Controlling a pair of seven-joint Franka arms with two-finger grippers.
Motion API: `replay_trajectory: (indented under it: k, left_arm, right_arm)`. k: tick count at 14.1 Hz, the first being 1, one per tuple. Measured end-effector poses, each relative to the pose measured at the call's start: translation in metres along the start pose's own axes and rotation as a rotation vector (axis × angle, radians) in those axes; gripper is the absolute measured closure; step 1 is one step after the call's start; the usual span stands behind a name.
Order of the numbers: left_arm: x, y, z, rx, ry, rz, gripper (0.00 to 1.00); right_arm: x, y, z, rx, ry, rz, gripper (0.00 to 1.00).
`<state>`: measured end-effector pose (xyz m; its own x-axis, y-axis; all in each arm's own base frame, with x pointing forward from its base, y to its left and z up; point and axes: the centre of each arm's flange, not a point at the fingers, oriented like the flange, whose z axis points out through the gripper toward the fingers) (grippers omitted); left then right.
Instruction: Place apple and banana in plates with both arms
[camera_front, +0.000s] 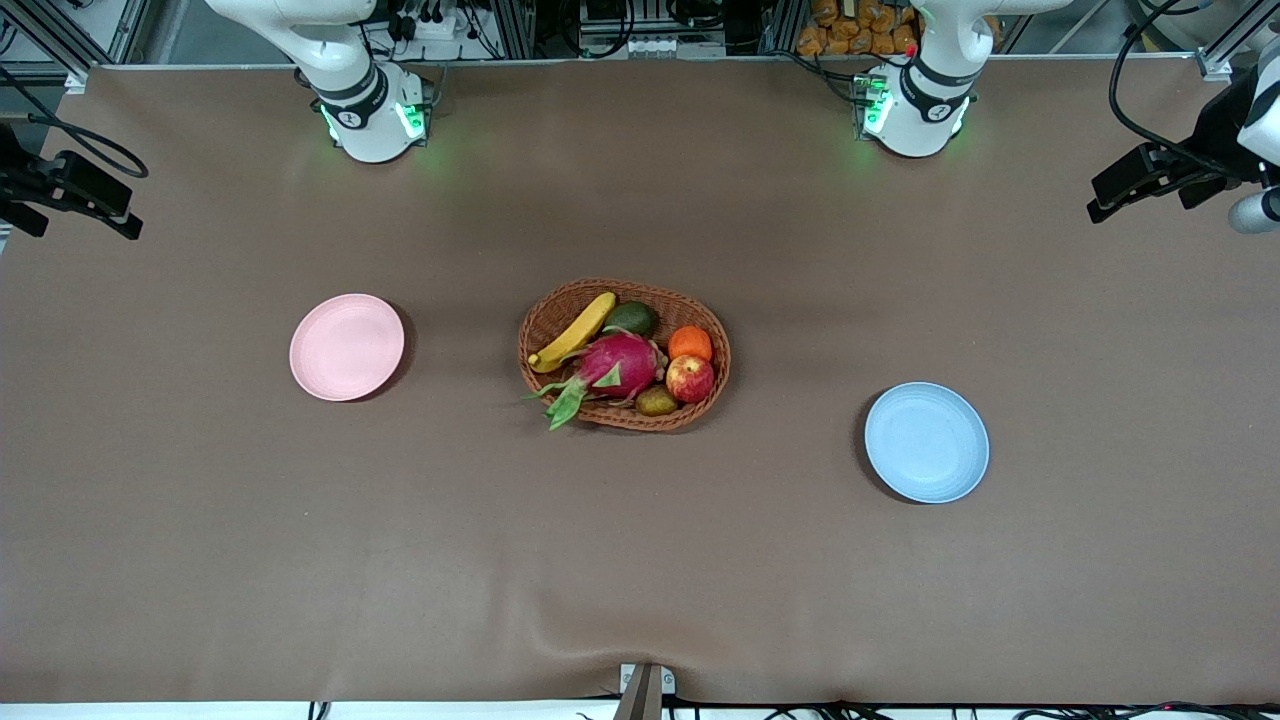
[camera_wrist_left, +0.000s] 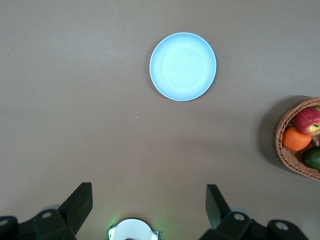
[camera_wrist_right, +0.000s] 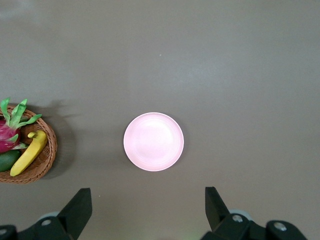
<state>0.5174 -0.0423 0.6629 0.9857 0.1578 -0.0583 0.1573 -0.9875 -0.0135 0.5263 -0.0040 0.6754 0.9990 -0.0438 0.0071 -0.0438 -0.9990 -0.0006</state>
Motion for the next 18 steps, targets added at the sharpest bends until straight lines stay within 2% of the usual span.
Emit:
replay_trajectory:
  k: [18]
  left_arm:
    - [0.0001, 0.0094, 0.0074, 0.007, -0.022, 0.018, 0.0]
  right_arm:
    - [0.0002, 0.0005, 0.0003, 0.0, -0.001, 0.001, 0.0]
